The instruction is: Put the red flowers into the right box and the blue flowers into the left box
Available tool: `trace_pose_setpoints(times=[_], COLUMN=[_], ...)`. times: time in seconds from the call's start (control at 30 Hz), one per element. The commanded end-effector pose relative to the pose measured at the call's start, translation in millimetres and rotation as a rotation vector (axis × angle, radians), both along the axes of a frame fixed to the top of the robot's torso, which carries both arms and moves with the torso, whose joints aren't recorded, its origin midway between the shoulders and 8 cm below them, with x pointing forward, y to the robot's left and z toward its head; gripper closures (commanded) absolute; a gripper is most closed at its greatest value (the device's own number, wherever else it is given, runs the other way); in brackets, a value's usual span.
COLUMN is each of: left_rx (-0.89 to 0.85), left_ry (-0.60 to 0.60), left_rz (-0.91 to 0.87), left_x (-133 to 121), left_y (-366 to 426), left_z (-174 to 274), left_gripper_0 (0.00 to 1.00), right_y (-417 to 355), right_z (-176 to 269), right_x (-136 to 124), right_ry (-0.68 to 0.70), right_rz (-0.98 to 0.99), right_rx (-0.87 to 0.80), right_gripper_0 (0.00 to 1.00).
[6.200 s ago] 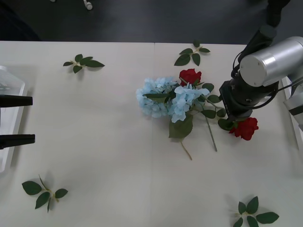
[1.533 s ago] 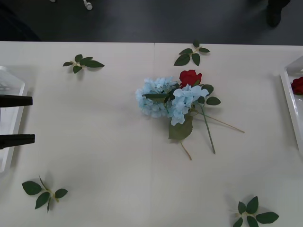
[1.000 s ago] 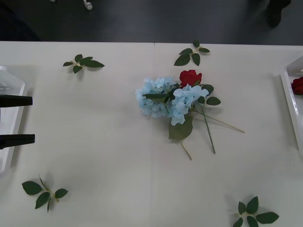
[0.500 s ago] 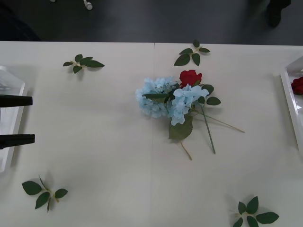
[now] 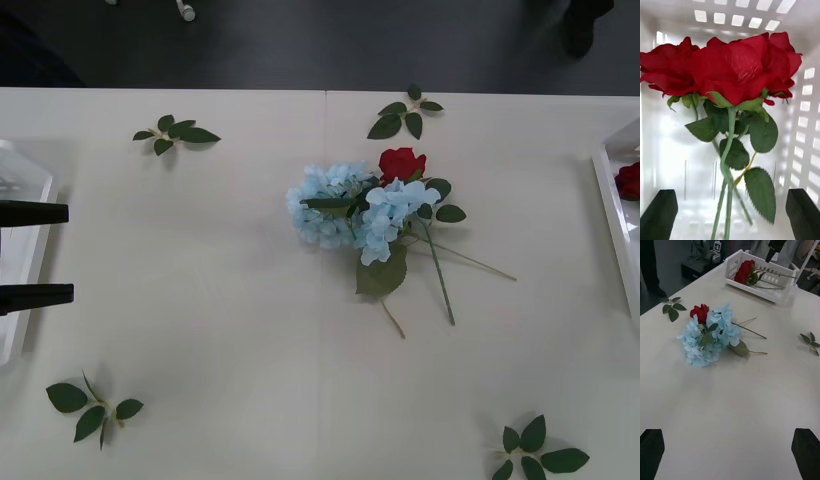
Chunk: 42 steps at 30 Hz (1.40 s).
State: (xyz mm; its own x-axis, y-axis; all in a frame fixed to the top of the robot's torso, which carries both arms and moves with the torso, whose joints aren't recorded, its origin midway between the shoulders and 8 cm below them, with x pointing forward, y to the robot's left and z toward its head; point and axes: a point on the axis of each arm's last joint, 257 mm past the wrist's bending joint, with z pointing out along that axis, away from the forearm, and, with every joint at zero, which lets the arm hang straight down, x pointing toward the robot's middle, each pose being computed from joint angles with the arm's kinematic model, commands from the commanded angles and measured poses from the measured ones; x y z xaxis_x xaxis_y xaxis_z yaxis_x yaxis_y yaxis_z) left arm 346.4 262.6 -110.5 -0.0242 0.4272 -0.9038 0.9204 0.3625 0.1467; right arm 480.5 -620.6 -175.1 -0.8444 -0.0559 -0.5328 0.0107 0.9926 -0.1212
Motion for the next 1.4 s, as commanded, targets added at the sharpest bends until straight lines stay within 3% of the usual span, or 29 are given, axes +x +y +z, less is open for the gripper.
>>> trace_pose_setpoints(times=[0.03,0.3,0.6,0.87,1.4], left_rx=[0.032,0.032,0.032,0.032,0.032], left_ry=[-0.066,-0.066,-0.066,-0.066,-0.066], left_rz=[-0.006,-0.006,-0.006,-0.006,-0.006], left_x=[4.5,4.5,4.5,4.5,4.5], left_y=[4.0,4.0,4.0,4.0,4.0], left_z=[11.1,11.1,11.1,11.1,11.1], left_gripper_0=[0.00,0.00,0.00,0.00,0.00], right_y=[31.8,98.9,192.8,274.2,365.4], right_z=[56.7,91.7,98.8,55.0,-9.3], right_x=[24.4,22.9,29.2,29.8,32.6], right_ry=[-0.050,-0.025,-0.040,-0.007,0.039], right_rz=[-0.005,-0.001,0.088,0.158,0.211], right_rx=[-0.001,0.035,0.004,-0.086,-0.194], right_gripper_0=[0.15,0.15,0.15,0.15,0.15])
